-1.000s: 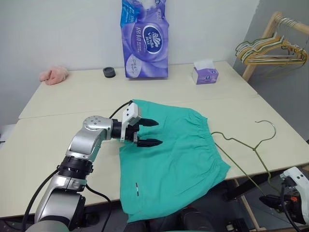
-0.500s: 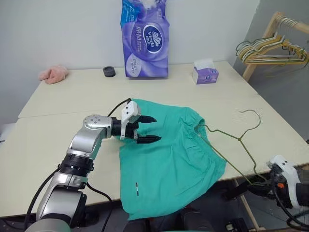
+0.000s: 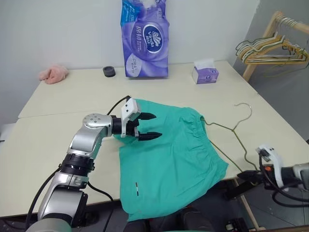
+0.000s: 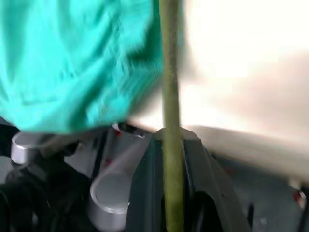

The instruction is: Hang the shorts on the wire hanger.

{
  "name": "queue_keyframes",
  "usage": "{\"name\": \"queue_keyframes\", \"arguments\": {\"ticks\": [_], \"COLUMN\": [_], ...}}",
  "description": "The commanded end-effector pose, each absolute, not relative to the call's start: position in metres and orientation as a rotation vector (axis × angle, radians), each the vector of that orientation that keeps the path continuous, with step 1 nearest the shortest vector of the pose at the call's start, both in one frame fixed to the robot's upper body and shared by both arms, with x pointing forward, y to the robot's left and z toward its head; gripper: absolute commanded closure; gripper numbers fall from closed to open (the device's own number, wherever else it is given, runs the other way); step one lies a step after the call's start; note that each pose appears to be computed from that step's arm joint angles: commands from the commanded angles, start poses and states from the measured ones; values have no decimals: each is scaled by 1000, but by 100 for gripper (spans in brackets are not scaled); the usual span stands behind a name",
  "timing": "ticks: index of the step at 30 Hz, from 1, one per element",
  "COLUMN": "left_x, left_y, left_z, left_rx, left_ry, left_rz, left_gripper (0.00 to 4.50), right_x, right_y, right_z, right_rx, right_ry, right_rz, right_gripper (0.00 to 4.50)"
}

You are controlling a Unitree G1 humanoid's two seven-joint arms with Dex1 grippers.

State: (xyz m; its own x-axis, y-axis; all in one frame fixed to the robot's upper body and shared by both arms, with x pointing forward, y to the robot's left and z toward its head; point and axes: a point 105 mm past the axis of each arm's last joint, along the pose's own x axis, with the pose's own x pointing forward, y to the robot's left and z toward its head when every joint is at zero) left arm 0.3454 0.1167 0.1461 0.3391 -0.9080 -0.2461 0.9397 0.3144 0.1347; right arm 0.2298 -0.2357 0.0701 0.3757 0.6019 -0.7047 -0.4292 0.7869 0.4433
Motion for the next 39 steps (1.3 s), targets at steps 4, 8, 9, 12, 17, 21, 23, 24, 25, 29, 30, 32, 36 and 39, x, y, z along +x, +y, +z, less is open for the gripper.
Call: {"name": "queue_keyframes", "arguments": {"ticks": [4,8,9,12,17,21,23,24,25,29,30,32,36,39], "left_x": [359,361,361,363,369,375,376,375,375,367,363,357,345,349], "left_y": [118,120,121,124,129,135,138,139,140,144,144,144,144,139], "left_z": [179,183,184,187,192,201,210,214,216,219,220,219,204,194], "left_rx": [265,262,262,264,241,206,204,218,231,361,416,506,699,782], "left_ry": [5,-4,-6,-20,-33,-23,-31,-33,-32,-3,3,18,91,100], "left_rz": [-1145,-1130,-1126,-1109,-1076,-1061,-1070,-1082,-1093,-1173,-1205,-1259,-1374,-1389], "left_gripper": [1,1,1,1,1,1,1,1,1,1,1,1,1,1], "right_x": [248,263,267,281,289,284,278,275,273,268,267,266,265,264], "right_y": [-215,-209,-208,-205,-194,-178,-170,-166,-163,-158,-157,-156,-154,-154], "right_z": [68,76,80,99,121,131,130,128,127,121,119,118,118,118], "right_rx": [244,229,210,148,-3,-110,-200,-226,-247,-386,-425,-458,-529,-611], "right_ry": [970,910,887,795,689,637,630,628,628,621,617,609,594,577], "right_rz": [713,715,719,719,752,805,838,854,866,904,911,924,952,965], "right_gripper": [450,450,450,450,450,450,450,450,450,450,450,450,450,450]}}
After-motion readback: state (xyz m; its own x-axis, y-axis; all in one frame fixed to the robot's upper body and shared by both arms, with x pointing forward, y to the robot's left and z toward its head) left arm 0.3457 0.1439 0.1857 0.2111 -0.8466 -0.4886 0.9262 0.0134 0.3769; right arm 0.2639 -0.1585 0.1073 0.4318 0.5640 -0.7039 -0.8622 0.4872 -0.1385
